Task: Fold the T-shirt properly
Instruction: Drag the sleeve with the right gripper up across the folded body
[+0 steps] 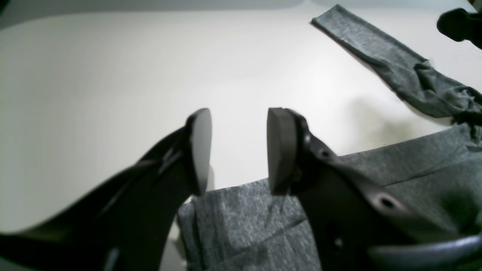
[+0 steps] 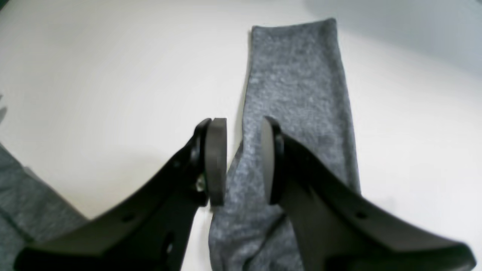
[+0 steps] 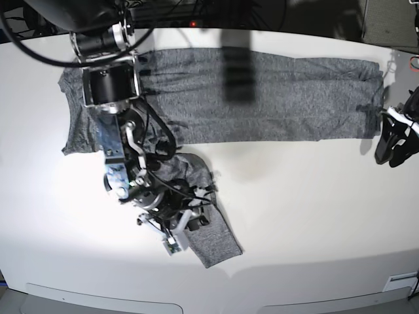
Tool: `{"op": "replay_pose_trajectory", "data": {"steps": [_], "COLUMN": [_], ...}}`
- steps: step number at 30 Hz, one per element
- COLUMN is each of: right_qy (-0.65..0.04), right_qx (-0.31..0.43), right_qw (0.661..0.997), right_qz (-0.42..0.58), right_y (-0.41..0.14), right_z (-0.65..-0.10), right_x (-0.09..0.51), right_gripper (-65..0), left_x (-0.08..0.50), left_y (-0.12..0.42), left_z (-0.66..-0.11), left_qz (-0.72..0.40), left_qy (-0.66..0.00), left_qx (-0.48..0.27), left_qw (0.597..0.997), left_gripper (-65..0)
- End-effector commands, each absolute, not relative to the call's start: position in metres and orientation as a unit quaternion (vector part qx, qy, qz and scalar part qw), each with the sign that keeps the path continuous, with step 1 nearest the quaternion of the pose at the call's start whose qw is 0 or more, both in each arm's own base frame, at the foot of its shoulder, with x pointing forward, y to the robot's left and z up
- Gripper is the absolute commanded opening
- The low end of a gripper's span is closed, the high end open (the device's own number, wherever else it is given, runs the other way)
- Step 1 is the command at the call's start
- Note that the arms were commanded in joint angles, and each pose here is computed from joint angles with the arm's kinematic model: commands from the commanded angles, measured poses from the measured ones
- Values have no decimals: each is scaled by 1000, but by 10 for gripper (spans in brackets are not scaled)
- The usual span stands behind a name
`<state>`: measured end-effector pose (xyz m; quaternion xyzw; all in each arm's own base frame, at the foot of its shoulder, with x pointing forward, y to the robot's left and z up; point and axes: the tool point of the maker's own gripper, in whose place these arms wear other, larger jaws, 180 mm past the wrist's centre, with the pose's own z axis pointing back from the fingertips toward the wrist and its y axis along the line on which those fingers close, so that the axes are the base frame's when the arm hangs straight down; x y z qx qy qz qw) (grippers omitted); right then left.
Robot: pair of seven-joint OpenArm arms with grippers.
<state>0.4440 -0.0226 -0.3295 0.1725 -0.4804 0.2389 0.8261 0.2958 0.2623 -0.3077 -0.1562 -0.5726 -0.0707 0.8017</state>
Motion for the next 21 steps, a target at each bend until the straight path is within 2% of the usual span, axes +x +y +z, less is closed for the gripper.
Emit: {"op": "replay_pose_trajectory", "data": {"steps": [1, 2, 6, 10, 14, 18, 21], "right_qy": [-514, -513, -495, -469, -425, -372, -349], "right_qx": [176, 173, 153, 98, 89, 76, 63], "right_qw": [804, 804, 819, 850, 878, 906, 915], "right_qz": [242, 246, 246, 217, 203, 185, 193], "right_y": [-12, -6, 6, -6, -9, -17, -22], "right_z": [-301, -300, -305, -317, -336, -370, -392], "right_x": [460, 464, 485, 511, 521, 513, 502], "right_gripper": [-487, -486, -412, -412, -412, -413, -413], "left_x": [302, 302, 302, 302, 302, 302, 302], "left_y": [267, 267, 267, 267, 267, 267, 267], "left_z": [-290, -290, -290, -290, -290, -290, -290], "left_qz": [-75, -75, -75, -75, -75, -75, -75], "left_qy": [-595, -595, -595, -594, -595, -595, -595], "left_qx": [-154, -154, -154, -154, -154, -154, -154], "left_qw": [785, 785, 785, 786, 785, 785, 785], "left_gripper": [-413, -413, -413, -413, -413, -413, -413]}}
